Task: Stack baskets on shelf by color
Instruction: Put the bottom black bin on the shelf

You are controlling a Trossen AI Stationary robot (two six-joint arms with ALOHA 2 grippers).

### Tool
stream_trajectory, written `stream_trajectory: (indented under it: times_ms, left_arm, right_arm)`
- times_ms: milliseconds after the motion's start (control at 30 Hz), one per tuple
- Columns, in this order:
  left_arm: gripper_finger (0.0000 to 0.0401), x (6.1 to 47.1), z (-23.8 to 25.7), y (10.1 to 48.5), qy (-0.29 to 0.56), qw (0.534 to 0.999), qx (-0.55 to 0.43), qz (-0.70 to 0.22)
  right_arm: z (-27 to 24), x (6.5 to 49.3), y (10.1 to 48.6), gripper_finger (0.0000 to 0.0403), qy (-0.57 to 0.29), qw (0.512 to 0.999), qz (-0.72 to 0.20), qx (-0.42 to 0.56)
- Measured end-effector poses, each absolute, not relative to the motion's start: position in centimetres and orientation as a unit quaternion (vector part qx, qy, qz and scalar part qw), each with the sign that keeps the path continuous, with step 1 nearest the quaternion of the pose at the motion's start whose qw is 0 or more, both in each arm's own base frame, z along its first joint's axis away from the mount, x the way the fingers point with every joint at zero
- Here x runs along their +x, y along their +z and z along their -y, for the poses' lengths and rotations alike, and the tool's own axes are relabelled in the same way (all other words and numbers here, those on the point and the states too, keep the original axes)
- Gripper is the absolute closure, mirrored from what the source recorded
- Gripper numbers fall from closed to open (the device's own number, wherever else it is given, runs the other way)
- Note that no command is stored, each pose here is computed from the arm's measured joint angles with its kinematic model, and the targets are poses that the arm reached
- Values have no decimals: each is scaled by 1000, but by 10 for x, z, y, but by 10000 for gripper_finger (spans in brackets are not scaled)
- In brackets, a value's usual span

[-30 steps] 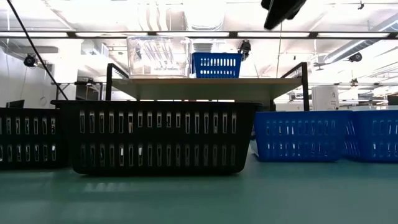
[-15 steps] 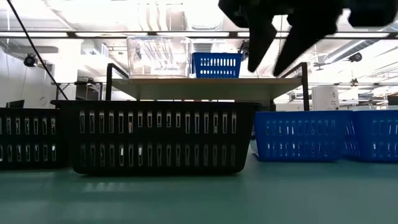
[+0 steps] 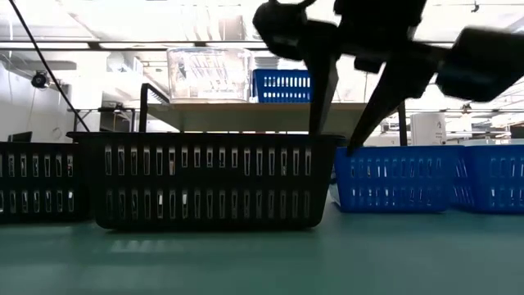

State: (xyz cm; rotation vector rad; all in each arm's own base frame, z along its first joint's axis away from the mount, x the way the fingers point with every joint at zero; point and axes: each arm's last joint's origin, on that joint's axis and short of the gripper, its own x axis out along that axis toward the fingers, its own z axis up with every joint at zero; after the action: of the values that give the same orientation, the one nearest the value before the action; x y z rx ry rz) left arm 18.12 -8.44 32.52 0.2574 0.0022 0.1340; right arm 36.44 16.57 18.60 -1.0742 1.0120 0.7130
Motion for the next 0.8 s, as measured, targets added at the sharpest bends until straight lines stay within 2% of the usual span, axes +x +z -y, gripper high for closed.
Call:
stream_trajectory:
  times_ms: [300,567,667,800]
  left_arm:
    - [299,181,84,325,67,989,128,-1]
    - [299,181,84,325,67,989,128,-1]
    - [299,181,84,325,67,989,128,-1]
    - [299,181,84,325,66,990,128,-1]
  right_arm:
    - [-165,372,183,282,340,682,-420,-493]
    - [-159,383,164,294,387,692,-412,-449]
    - [-158,385,161,308,400,696,-407,-436]
    - [-158,385,163,347,414,695,-399,-431]
